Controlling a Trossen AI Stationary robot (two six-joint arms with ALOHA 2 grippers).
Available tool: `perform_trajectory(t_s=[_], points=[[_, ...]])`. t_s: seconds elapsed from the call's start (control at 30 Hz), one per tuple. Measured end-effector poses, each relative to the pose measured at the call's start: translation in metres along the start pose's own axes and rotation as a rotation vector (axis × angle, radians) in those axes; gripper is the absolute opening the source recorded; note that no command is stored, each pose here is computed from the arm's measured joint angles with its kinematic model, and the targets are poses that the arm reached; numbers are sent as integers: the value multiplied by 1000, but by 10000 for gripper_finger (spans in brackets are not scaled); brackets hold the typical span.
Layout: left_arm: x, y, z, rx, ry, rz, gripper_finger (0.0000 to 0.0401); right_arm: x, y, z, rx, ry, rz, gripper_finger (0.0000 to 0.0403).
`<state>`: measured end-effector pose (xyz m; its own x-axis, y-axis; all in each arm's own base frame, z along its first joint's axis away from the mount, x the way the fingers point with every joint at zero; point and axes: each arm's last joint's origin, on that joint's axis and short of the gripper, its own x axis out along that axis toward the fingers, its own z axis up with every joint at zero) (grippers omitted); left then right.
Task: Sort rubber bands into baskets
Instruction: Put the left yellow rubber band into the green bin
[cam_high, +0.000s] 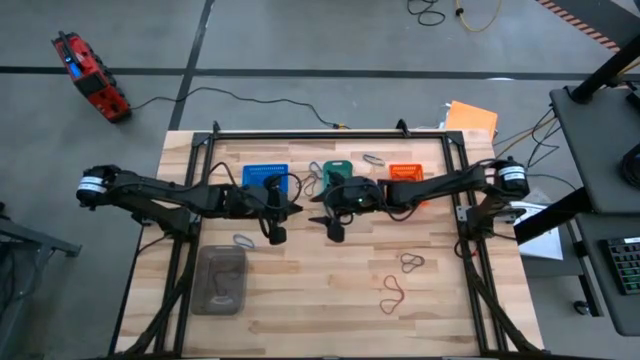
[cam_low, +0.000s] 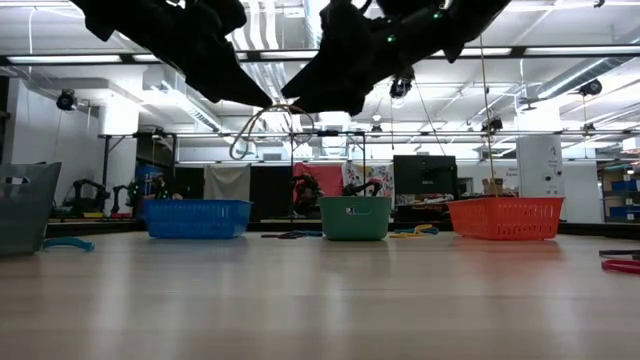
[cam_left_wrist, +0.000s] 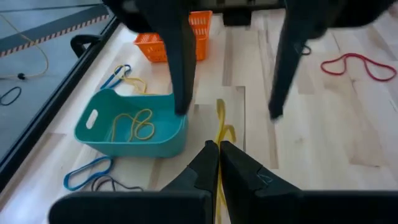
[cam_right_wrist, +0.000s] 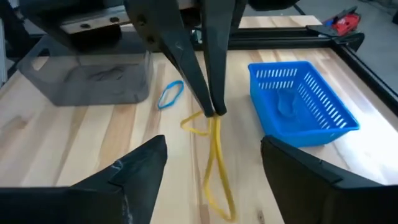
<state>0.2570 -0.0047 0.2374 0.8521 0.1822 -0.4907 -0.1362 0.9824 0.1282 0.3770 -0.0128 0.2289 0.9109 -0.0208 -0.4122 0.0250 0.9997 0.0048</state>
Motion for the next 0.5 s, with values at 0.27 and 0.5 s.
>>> perform_trajectory(t_s=[0.27,0.5], points=[[0,1,1,10,-6,3,0,21,-4,-2,-36,50,-17,241],[0,2,1,19,-5,14,0,22,-4,1,-59,69,-18,138]])
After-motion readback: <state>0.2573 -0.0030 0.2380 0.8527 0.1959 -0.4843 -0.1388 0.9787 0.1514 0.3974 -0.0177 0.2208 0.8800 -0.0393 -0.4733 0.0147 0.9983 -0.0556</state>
